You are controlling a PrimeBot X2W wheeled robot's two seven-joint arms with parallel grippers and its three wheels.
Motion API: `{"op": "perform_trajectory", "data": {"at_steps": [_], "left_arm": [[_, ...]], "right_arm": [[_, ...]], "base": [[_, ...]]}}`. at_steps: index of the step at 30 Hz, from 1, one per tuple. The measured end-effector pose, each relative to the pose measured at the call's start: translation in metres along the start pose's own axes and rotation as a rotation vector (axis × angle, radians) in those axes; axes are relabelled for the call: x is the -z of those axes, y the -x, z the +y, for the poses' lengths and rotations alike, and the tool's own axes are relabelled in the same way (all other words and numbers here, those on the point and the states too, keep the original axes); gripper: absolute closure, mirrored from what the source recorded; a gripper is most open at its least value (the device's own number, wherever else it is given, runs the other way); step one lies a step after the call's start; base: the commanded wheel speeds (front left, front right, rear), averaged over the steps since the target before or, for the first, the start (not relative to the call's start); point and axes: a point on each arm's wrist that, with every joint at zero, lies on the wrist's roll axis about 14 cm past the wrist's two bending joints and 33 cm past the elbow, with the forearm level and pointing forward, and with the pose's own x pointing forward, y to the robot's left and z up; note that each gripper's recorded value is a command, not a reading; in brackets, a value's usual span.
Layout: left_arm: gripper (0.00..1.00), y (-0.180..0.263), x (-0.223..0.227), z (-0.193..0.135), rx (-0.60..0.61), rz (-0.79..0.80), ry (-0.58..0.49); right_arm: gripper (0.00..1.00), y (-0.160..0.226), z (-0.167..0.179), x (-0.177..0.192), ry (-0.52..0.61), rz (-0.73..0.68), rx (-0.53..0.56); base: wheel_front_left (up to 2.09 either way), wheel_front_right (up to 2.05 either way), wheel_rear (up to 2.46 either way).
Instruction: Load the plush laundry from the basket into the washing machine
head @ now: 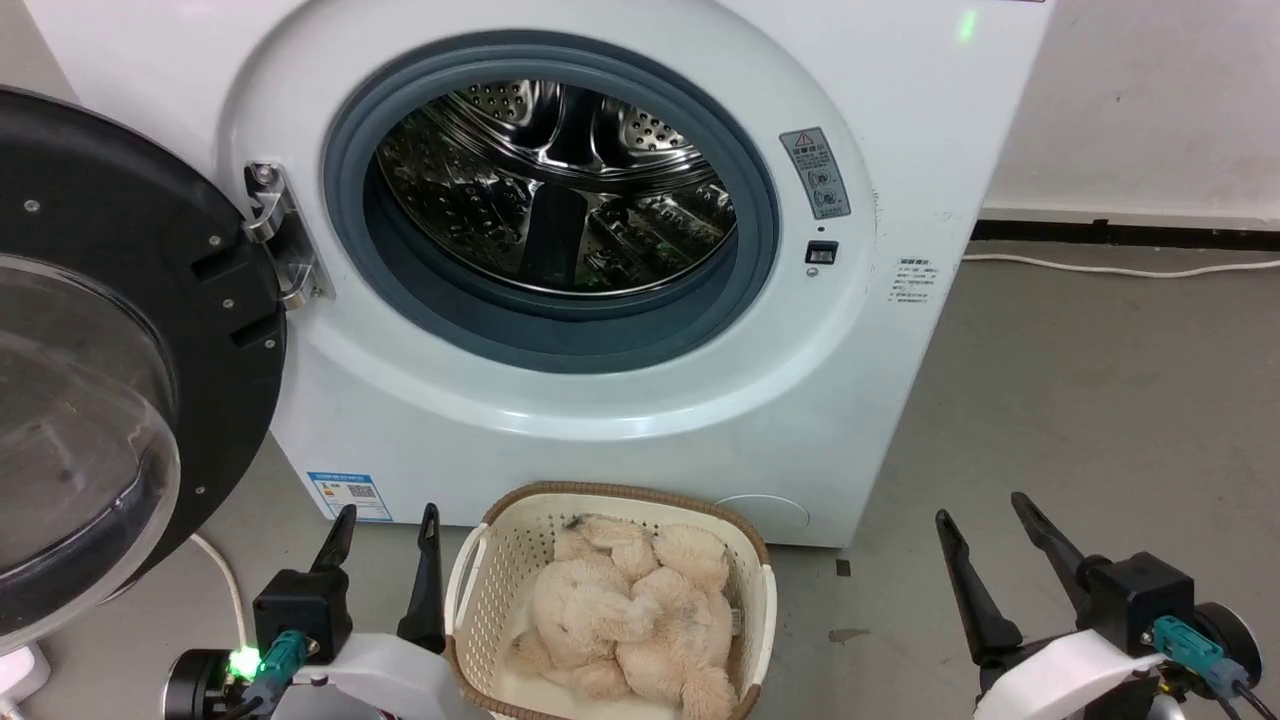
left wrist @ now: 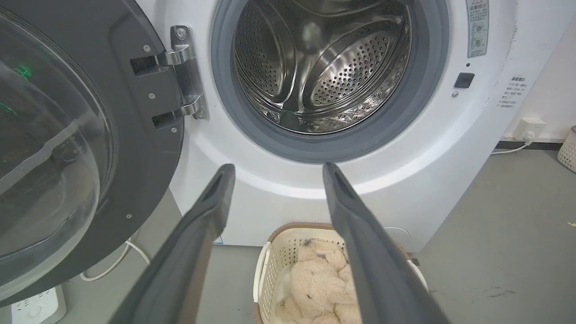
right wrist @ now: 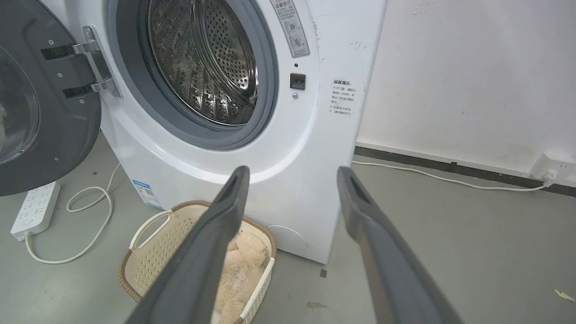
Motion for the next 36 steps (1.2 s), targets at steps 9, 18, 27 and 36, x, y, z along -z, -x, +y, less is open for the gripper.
{"op": "perform_trajectory", "data": {"at_steps": [9,18,27,36], "left_arm": [[0.00,-0.005,0.012,-0.008,0.025,0.026,0.030],[0.00,-0.028,0.024,-0.023,0.077,0.062,0.058],[0.00,-0.056,0.057,-0.038,0.139,0.176,0.059],[0.00,-0.080,0.104,-0.060,0.229,0.341,0.032]], "right_arm": [[0.00,0.000,-0.004,0.005,-0.032,0.000,0.014],[0.00,-0.002,-0.012,0.014,-0.068,0.014,0.038],[0.00,-0.005,-0.022,0.030,-0.110,0.047,0.074],[0.00,-0.007,-0.033,0.051,-0.157,0.091,0.116]], "base": [[0.00,0.00,0.00],[0.00,0.00,0.00],[0.00,0.00,0.00],[0.00,0.00,0.00]]}}
